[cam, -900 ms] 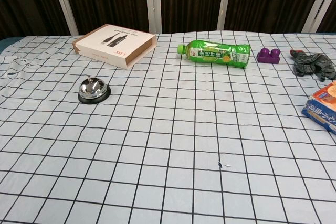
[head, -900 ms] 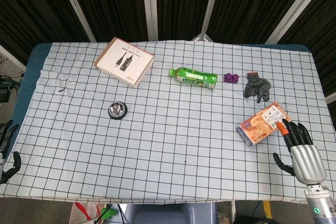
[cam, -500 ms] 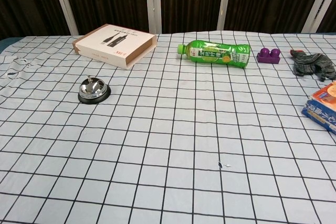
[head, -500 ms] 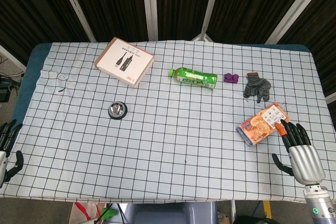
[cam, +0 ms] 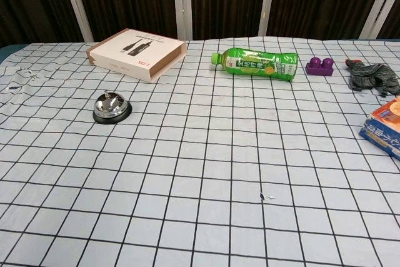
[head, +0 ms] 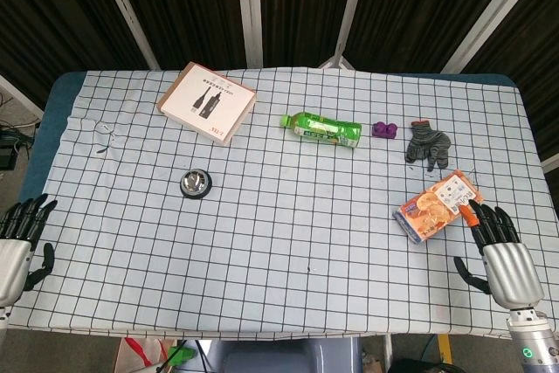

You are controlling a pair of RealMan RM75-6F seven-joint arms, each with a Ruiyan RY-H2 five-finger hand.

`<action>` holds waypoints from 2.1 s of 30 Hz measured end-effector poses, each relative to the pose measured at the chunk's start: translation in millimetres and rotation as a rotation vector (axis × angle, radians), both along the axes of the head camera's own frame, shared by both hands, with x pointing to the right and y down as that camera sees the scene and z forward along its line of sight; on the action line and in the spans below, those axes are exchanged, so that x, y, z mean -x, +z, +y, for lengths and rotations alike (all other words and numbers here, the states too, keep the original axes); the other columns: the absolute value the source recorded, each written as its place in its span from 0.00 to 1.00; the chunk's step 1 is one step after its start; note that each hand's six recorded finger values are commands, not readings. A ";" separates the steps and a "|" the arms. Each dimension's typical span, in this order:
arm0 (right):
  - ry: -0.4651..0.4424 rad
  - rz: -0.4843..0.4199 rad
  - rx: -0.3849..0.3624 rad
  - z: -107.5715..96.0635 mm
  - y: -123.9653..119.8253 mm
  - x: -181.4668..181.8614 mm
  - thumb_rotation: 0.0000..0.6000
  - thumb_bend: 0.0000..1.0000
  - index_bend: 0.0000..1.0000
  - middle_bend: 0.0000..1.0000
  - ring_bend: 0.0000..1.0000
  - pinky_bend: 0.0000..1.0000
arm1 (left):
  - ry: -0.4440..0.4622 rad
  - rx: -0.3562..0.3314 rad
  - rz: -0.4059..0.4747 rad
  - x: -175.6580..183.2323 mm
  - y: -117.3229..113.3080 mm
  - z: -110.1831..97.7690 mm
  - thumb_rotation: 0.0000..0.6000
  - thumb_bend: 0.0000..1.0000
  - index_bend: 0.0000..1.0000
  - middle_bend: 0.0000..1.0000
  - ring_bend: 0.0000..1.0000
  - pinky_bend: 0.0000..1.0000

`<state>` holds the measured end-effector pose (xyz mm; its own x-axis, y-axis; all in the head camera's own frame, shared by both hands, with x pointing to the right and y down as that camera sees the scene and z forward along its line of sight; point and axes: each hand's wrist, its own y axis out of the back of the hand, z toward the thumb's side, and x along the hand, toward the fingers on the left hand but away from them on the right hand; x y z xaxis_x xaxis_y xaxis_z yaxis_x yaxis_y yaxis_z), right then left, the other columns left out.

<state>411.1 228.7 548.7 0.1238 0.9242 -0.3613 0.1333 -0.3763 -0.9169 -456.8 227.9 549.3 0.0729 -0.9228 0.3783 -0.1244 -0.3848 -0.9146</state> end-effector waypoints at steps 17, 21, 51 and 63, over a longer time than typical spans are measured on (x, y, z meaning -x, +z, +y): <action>-0.003 0.007 0.017 -1.1 4.2 -0.4 1.00 0.39 0.08 0.00 0.00 0.00 | 0.081 0.065 0.022 -43.4 73.2 -81.3 1.00 0.88 0.00 0.00 0.00 0.00; 0.000 0.012 0.022 -1.1 5.6 -1.0 1.00 0.39 0.08 0.00 0.00 0.00 | 0.093 0.083 0.023 -60.0 91.9 -101.5 1.00 0.88 0.00 0.00 0.00 0.00; 0.027 -0.010 0.014 -5.3 1.7 -10.5 1.00 0.39 0.08 0.00 0.00 0.00 | 0.253 0.206 -0.034 -185.6 184.0 -119.7 1.00 0.88 0.00 0.00 0.00 0.00; 0.029 -0.019 0.010 -5.7 -0.4 -12.9 1.00 0.39 0.08 0.00 0.00 0.00 | 0.294 0.239 -0.111 -201.3 204.9 -109.2 1.00 0.88 0.00 0.00 0.00 0.00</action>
<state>424.0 223.0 548.4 0.1035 0.9239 -0.3684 0.1620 -0.3811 -0.9102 -255.5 118.7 754.2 0.2678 -0.7533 0.6008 0.1173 -0.5934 -0.7963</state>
